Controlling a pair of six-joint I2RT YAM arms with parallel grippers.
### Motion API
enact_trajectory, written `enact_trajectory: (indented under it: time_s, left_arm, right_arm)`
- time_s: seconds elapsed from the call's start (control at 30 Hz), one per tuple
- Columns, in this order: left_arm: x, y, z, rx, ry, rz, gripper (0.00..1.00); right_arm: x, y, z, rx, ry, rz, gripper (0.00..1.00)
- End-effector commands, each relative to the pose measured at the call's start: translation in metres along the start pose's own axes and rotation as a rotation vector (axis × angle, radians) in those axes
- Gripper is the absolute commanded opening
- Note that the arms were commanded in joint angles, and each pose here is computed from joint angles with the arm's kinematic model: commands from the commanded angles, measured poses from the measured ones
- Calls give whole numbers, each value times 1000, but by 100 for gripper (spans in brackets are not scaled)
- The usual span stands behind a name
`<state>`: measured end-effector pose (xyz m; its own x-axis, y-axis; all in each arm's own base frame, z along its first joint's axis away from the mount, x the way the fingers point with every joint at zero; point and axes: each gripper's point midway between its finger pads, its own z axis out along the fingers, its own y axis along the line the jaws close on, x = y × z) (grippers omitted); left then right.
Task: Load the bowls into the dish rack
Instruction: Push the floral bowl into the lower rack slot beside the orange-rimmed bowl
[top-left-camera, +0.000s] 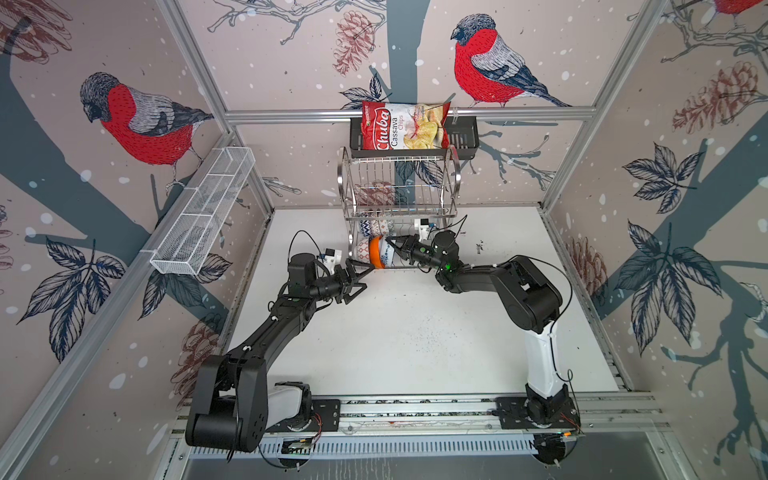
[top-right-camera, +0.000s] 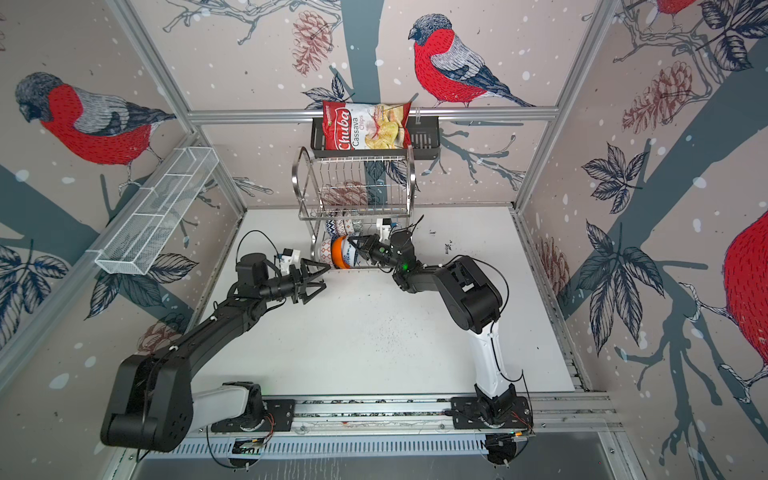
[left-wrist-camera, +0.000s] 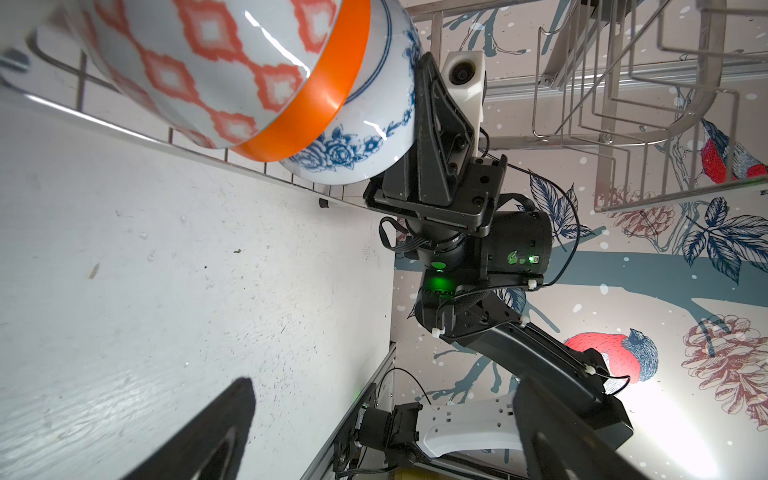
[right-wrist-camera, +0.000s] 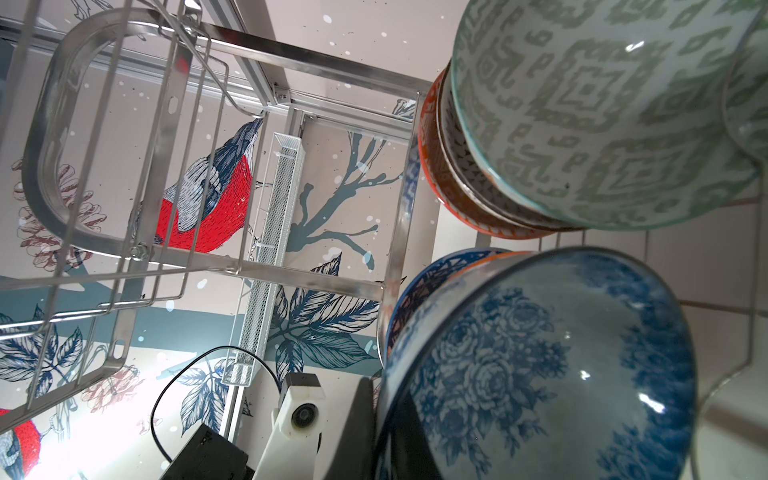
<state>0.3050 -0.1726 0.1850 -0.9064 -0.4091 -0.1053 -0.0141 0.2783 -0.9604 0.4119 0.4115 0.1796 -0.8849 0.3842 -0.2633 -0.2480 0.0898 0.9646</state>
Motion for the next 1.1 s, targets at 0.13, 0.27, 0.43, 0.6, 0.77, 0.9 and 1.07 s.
enact_trajectory:
  time_s: [0.13, 0.27, 0.43, 0.6, 0.77, 0.9, 1.07]
  left_arm:
    - [-1, -2, -1, 1, 2, 23, 97]
    - [0, 0, -1, -5, 3, 21, 97]
    - [-1, 1, -1, -9, 2, 18, 97]
    - [-1, 4, -1, -19, 2, 13, 97]
    - [-1, 7, -1, -25, 3, 8, 97]
    - [-1, 9, 0, -31, 1, 5, 97]
    - [-1, 9, 0, -34, 0, 5, 97]
  right_arm:
    - [-4, 21, 0, -102, -9, -17, 0]
    - [-6, 17, -2, -90, -20, -7, 0]
    - [-7, 9, -2, -63, -24, 5, 0]
    - [-7, 4, -2, -43, -27, 5, 0]
    - [-8, -1, -2, -29, -26, 8, 0]
    - [-8, -7, -1, -18, -25, 19, 0]
    - [-8, -9, 3, -8, -13, 14, 0]
